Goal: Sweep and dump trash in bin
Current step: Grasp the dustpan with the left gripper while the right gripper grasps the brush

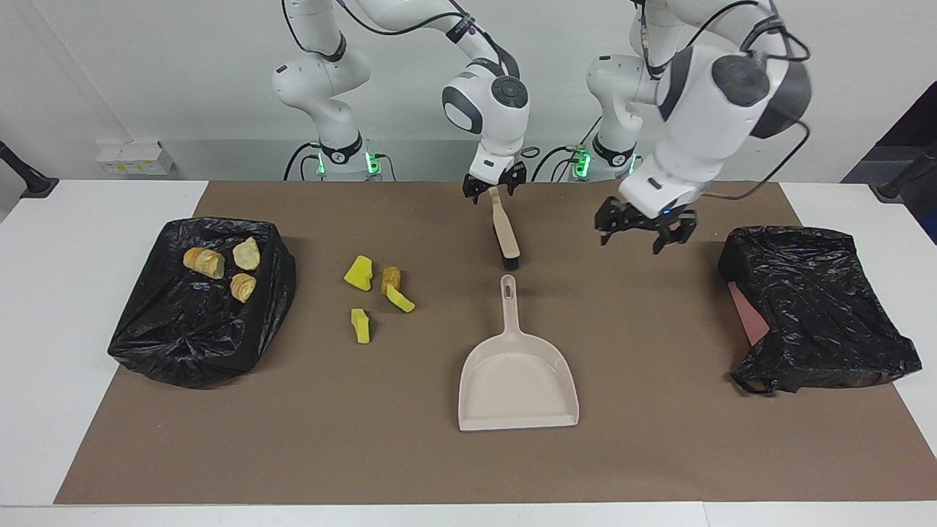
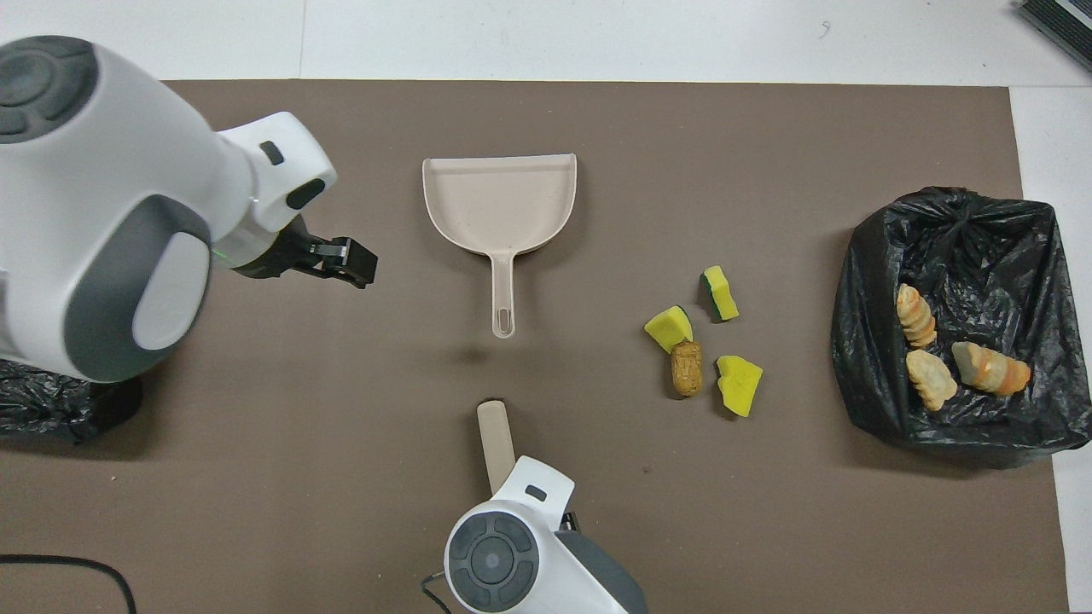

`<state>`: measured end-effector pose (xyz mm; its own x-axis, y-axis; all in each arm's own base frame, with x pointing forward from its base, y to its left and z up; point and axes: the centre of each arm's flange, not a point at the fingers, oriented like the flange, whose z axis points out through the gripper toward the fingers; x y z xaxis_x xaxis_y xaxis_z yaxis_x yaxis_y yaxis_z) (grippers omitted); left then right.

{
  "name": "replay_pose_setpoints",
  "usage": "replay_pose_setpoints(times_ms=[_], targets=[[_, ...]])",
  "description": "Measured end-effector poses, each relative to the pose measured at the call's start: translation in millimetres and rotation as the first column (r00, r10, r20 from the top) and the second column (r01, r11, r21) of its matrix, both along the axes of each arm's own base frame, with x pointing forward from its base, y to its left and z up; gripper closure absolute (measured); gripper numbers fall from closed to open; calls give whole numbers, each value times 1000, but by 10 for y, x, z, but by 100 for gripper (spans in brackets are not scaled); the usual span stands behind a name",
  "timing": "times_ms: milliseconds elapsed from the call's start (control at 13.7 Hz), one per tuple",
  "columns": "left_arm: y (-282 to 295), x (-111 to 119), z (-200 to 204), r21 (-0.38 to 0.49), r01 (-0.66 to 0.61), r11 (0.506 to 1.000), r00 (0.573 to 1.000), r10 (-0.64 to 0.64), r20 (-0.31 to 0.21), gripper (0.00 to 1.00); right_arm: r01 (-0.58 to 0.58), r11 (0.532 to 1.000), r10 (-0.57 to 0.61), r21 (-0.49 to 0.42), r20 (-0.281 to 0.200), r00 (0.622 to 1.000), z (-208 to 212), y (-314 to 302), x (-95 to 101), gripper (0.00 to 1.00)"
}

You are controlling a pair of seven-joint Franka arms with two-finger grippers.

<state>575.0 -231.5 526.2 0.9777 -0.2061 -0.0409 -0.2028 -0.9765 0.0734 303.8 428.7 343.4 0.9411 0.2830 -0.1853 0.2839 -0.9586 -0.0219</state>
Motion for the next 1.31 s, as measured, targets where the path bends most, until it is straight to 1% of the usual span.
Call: replay_pose_setpoints(times_ms=[146,219,291,437,510,656,728,801,1020,1093,1165,1238,1311], targets=[[-416,-8,-249,-4,-26,1000,1000,26,12,0,0,1000,0,-1,-3,1000,8,-31,-74,0],[-626,-20,-396,-6,-38,999,999,38,15,0,-1,1000,1,-1,-2,1000,15,-46,-83,3],[-760,-29,-508,-6,-42,999,999,42,15,0,-4,1000,4,-2,-1,1000,14,-55,-88,7],[-968,-28,-691,-14,-64,998,998,64,27,0,-3,1000,3,15,13,1000,14,-44,-74,29],[-1068,-28,-784,-20,-77,997,996,78,35,0,-1,1000,1,26,23,1000,20,-34,-63,43],[-1212,-38,-1002,-25,-87,996,995,88,41,0,1,999,-2,38,33,999,13,-26,-52,68],[-1267,-42,-1099,-32,-92,995,994,93,51,0,3,999,-4,48,40,999,3,-17,-44,75],[-1314,-46,-1190,-37,-100,994,993,102,56,0,3,999,-5,54,44,999,-3,-7,-38,75],[-1480,-77,-1525,-29,-109,994,993,110,42,3,6,999,-8,52,41,999,16,1,-5,75],[-1499,-81,-1572,-28,-112,993,993,113,39,11,2,999,-3,37,31,1000,45,-10,14,75],[-1500,-72,-1595,-30,-114,993,992,115,42,30,-4,1000,4,15,19,1000,109,-25,45,75],[-1498,-65,-1601,-33,-116,993,992,117,46,41,-8,1000,8,3,19,1000,183,-40,82,75],[-1495,-64,-1605,-33,-116,993,992,118,47,55,-12,1000,12,-4,28,1000,253,-59,114,75]])
